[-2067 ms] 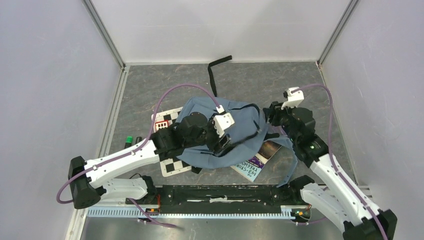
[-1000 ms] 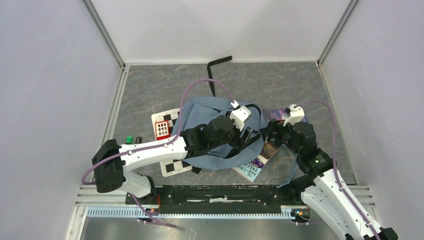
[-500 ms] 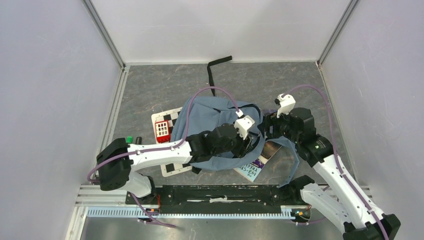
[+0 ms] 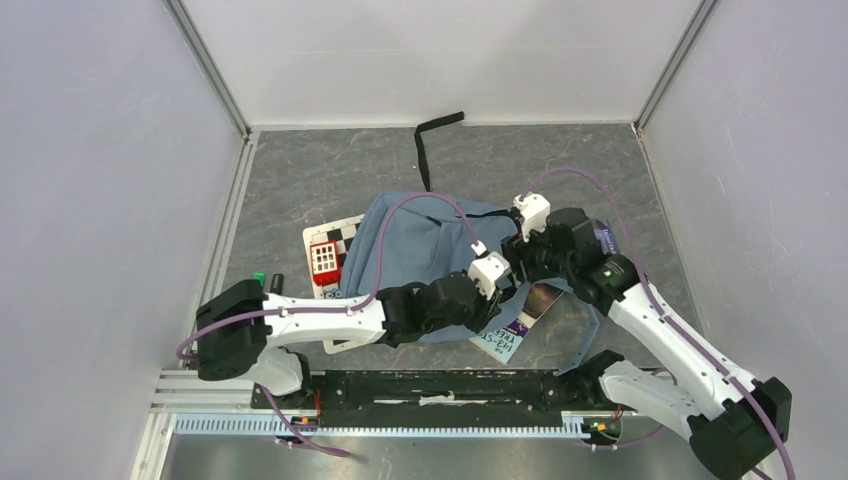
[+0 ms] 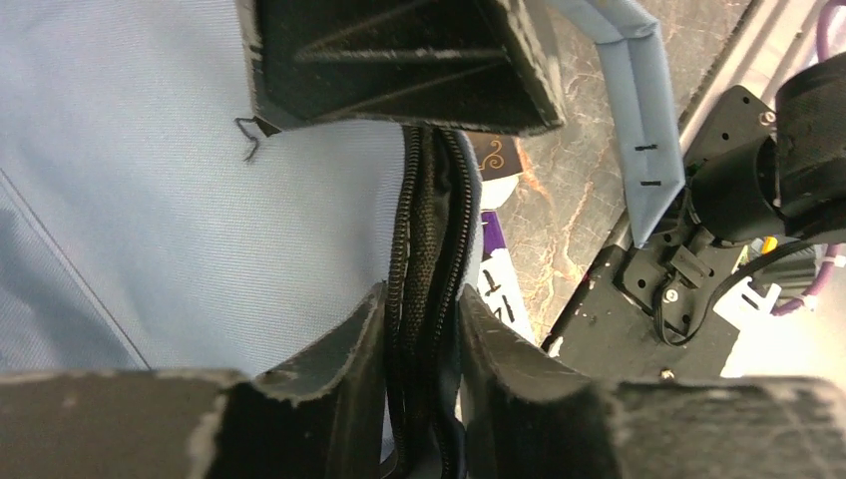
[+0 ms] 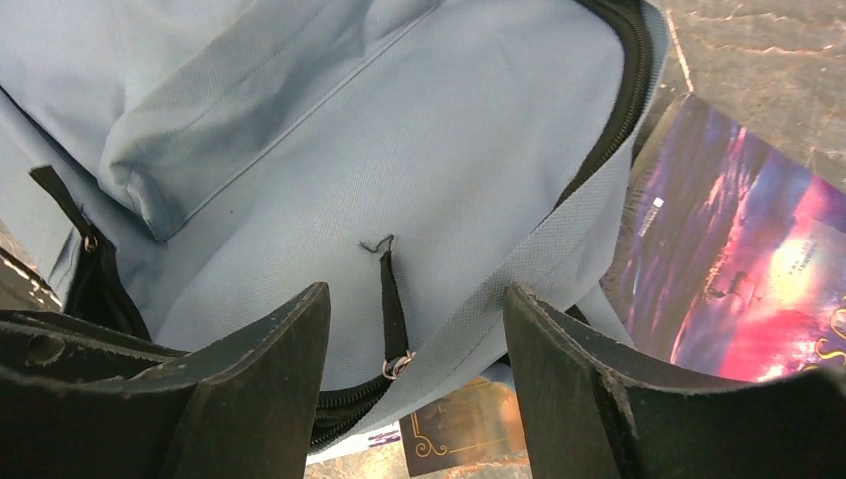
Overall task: Pack the student bag
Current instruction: Unzip the student bag at the center of the board.
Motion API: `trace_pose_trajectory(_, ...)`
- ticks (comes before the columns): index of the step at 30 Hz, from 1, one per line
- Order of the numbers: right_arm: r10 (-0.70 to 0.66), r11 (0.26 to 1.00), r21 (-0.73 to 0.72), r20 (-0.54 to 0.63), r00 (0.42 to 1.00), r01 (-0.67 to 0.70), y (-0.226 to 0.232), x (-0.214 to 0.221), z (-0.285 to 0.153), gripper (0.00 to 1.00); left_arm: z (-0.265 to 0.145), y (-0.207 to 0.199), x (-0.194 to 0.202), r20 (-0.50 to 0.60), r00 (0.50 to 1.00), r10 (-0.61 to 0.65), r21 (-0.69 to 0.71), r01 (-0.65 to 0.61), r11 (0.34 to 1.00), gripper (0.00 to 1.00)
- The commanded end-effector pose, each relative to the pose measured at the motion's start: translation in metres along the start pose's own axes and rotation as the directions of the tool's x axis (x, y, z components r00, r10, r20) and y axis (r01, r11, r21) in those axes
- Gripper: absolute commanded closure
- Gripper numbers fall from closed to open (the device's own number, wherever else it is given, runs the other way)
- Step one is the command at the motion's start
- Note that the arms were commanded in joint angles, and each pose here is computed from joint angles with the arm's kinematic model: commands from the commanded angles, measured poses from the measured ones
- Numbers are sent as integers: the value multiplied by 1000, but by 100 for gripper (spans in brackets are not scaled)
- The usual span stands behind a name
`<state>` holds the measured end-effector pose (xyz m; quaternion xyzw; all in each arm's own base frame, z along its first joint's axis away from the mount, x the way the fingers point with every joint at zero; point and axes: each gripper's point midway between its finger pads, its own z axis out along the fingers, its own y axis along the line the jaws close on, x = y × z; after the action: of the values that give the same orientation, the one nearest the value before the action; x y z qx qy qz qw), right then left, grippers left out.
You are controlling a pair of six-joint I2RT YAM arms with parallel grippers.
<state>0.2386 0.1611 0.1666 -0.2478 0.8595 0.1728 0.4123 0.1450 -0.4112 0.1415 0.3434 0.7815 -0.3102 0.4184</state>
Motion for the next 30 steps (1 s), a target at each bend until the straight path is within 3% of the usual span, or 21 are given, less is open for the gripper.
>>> trace_pose_trajectory(1,-58,998,14,9,998,58,2,-14,3,32,3,-1,5,21,999,-49,-22,50,999,71)
trace_pose_trajectory(8,-101,995,17,-28,994,102,4,-17,13,41,2,-5,12,12,998,-54,-27,55,998,87)
trace_pose_trajectory(14,-144,989,4,-53,988,145,5,-26,14,43,1,-8,25,-10,1000,-14,-31,13,999,89)
trace_pose_trajectory(22,-114,993,-28,-306,945,111,4,49,15,43,5,-12,46,-63,997,33,-48,-36,998,90)
trace_pose_trajectory(30,-78,994,-100,-412,908,39,24,97,3,43,10,-14,48,-83,995,60,-102,-68,992,92)
